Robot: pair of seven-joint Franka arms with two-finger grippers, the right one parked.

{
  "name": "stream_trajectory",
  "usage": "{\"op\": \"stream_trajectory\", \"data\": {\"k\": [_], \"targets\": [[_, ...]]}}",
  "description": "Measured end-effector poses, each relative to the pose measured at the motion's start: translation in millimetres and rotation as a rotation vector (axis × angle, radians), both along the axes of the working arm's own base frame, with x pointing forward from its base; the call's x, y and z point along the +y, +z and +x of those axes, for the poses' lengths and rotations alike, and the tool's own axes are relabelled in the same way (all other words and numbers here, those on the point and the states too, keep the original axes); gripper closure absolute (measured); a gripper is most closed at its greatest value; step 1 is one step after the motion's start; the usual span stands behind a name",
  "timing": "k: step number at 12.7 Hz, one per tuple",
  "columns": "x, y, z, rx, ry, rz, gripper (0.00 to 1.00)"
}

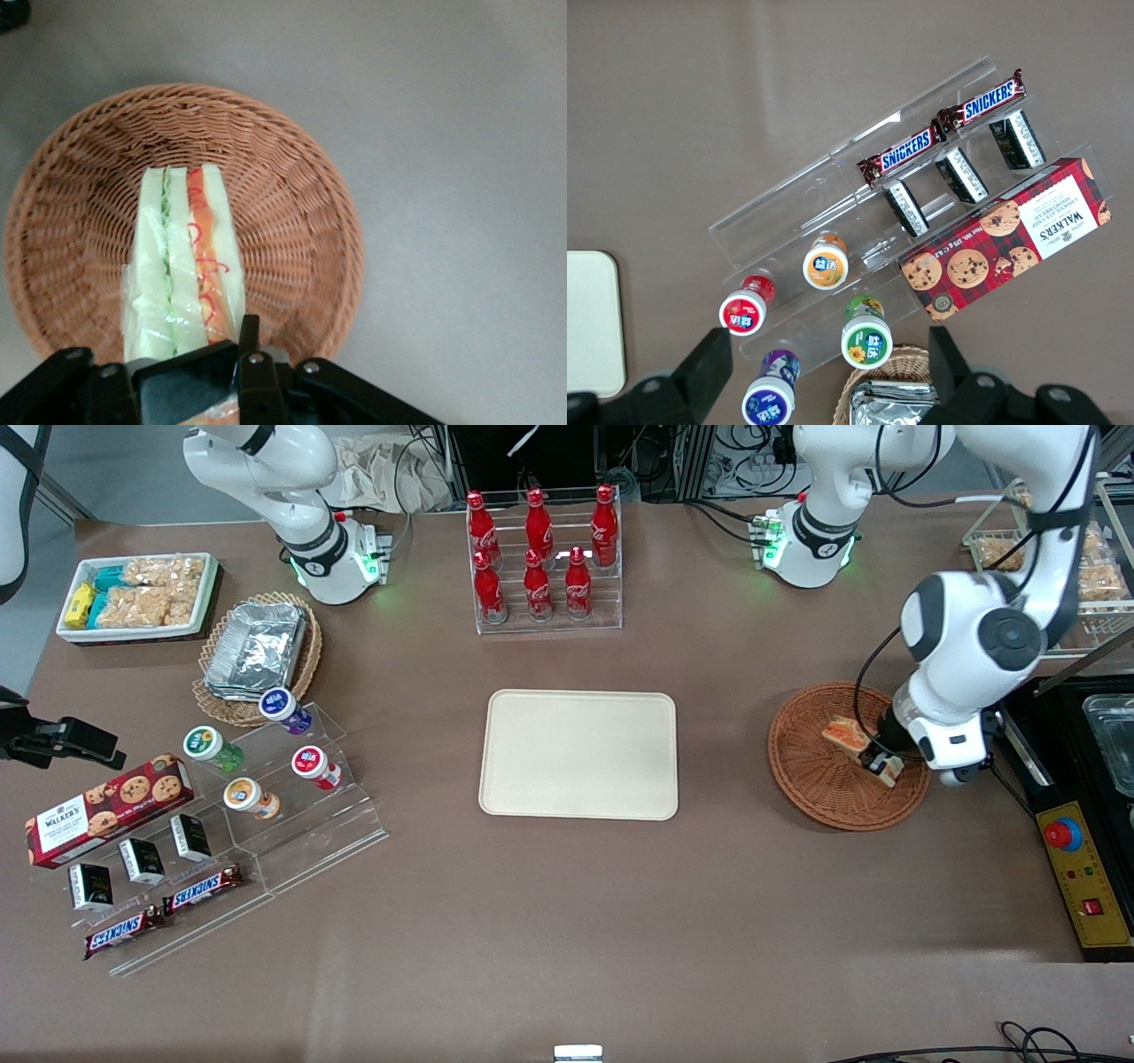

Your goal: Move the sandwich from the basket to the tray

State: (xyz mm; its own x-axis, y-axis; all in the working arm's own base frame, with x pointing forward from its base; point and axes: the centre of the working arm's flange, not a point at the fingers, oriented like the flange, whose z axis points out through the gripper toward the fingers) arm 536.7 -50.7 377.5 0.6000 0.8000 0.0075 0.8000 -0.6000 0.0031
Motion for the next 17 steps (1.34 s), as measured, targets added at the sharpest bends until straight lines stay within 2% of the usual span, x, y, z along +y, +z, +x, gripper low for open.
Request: {"op": "stream_trajectory", "data": {"k": [2,4,7,9,13,17], "targets": [[-19.1,57.4,13.3,0.01,-0.018,-0.001,0.99],[-44.3,104.6,20.5,0.002,-0.058,-0.002,0.99],[-104.3,162.4,20.0,-0.071,-0.161,-0.02,0.99],[-155.6,182.9,8.3,-0.106,-0.244,-0.051,0.99],[-245.4,179.5,-16.0,-0.154,-0.446,-0.118,0.99],[-317.8,102.9,-8.3,-0.236,-0.607,-0.232,0.99]]}}
